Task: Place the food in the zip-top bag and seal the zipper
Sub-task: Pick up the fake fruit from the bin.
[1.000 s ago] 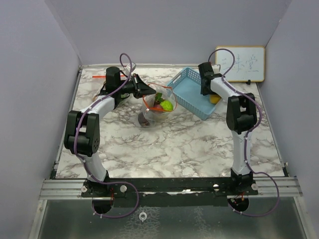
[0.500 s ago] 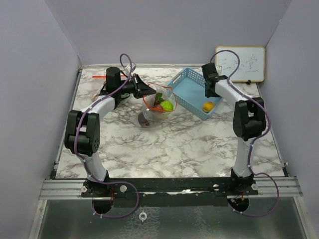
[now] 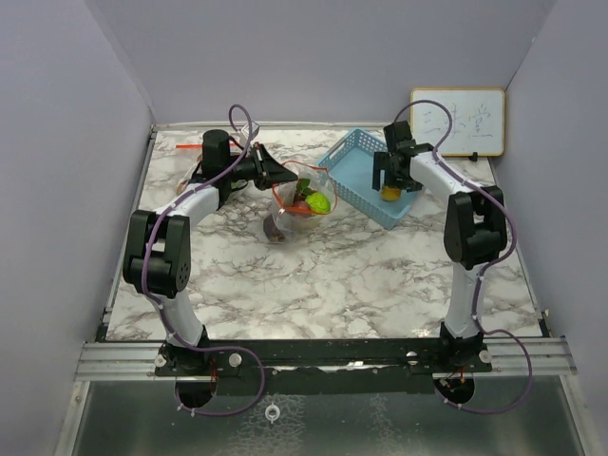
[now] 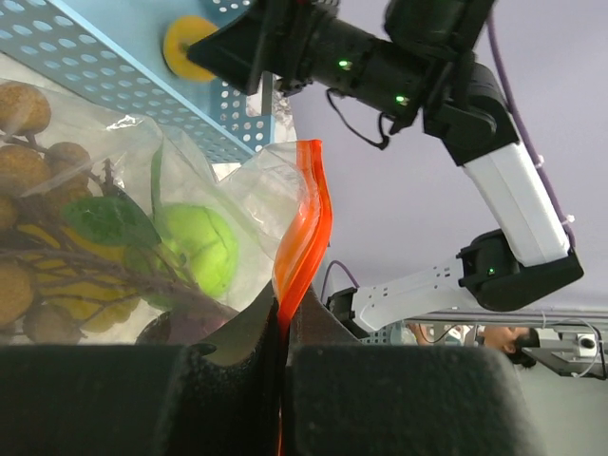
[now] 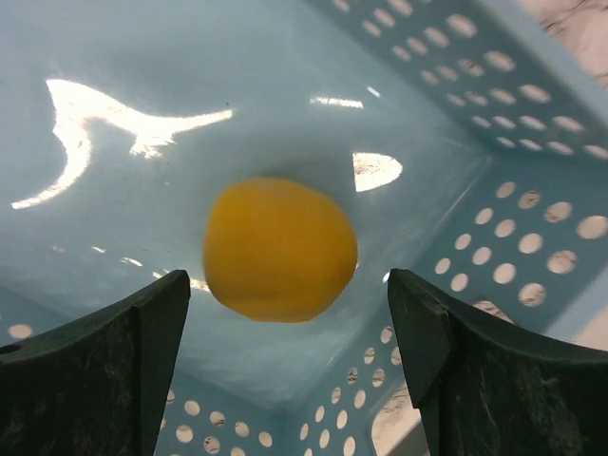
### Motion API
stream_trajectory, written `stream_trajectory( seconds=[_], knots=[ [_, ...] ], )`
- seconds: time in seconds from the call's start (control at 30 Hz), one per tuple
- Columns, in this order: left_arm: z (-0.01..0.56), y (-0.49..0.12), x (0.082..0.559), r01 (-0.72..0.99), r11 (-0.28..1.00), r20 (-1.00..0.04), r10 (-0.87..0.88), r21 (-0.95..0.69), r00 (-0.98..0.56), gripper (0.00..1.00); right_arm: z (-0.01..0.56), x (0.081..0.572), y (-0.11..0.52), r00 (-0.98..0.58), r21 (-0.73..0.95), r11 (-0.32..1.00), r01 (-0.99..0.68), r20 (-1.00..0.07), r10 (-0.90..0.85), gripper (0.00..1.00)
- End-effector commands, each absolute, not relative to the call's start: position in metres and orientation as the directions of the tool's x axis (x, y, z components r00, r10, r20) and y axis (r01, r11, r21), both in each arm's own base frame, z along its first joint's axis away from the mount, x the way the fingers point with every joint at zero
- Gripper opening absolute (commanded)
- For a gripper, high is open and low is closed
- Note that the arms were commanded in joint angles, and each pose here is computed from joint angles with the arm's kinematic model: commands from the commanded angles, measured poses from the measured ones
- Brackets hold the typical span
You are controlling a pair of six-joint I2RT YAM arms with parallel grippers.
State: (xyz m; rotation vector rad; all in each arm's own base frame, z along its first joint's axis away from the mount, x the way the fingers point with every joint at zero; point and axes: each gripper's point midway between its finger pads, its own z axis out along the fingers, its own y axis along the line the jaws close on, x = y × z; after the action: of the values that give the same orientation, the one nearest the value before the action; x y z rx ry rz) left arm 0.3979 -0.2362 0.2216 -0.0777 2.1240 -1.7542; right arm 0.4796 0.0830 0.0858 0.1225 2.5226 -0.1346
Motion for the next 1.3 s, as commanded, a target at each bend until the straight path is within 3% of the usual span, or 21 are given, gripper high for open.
stream_trajectory(
  seconds=[0.0, 0.33, 0.6, 0.73, 0.83, 0.93, 1.1, 1.27],
  knots=[
    [0.228, -0.234, 0.395, 0.247, 0.208, -0.298, -0.270, -0.946, -0.916, 0.00, 0.048, 0.471, 0.089, -0.870, -0.073, 0.994, 0.083, -0.492, 0.036, 0.85],
    [0.227, -0.234, 0.396, 0.245, 0.208, -0.296, -0.267, -0.947, -0.917, 0.00, 0.029, 0.493, 0.096, -0.848, -0.051, 0.996, 0.073, -0.529, 0.035, 0.75],
    [0.226, -0.235, 0.398, 0.243, 0.207, -0.293, -0.264, -0.948, -0.919, 0.00, 0.037, 0.519, 0.096, -0.815, -0.060, 0.992, 0.108, -0.576, 0.054, 0.81],
    [0.225, -0.235, 0.398, 0.239, 0.207, -0.289, -0.264, -0.949, -0.920, 0.00, 0.033, 0.525, 0.099, -0.823, -0.048, 0.990, 0.130, -0.562, 0.081, 0.67],
    [0.225, -0.235, 0.397, 0.238, 0.209, -0.289, -0.263, -0.948, -0.920, 0.00, 0.032, 0.518, 0.096, -0.836, -0.064, 0.988, 0.143, -0.542, 0.085, 0.42],
    [0.224, -0.235, 0.397, 0.236, 0.210, -0.287, -0.263, -0.949, -0.921, 0.00, 0.045, 0.510, 0.091, -0.831, -0.076, 0.987, 0.145, -0.550, 0.080, 0.26],
    [0.223, -0.235, 0.400, 0.234, 0.212, -0.287, -0.266, -0.949, -0.920, 0.00, 0.117, 0.499, 0.102, -0.767, 0.025, 0.996, 0.083, -0.636, 0.080, 0.22],
    [0.223, -0.235, 0.402, 0.237, 0.218, -0.291, -0.266, -0.947, -0.919, 0.00, 0.217, 0.484, 0.152, -0.656, 0.254, 0.956, -0.143, -0.748, 0.100, 0.21]
  ],
)
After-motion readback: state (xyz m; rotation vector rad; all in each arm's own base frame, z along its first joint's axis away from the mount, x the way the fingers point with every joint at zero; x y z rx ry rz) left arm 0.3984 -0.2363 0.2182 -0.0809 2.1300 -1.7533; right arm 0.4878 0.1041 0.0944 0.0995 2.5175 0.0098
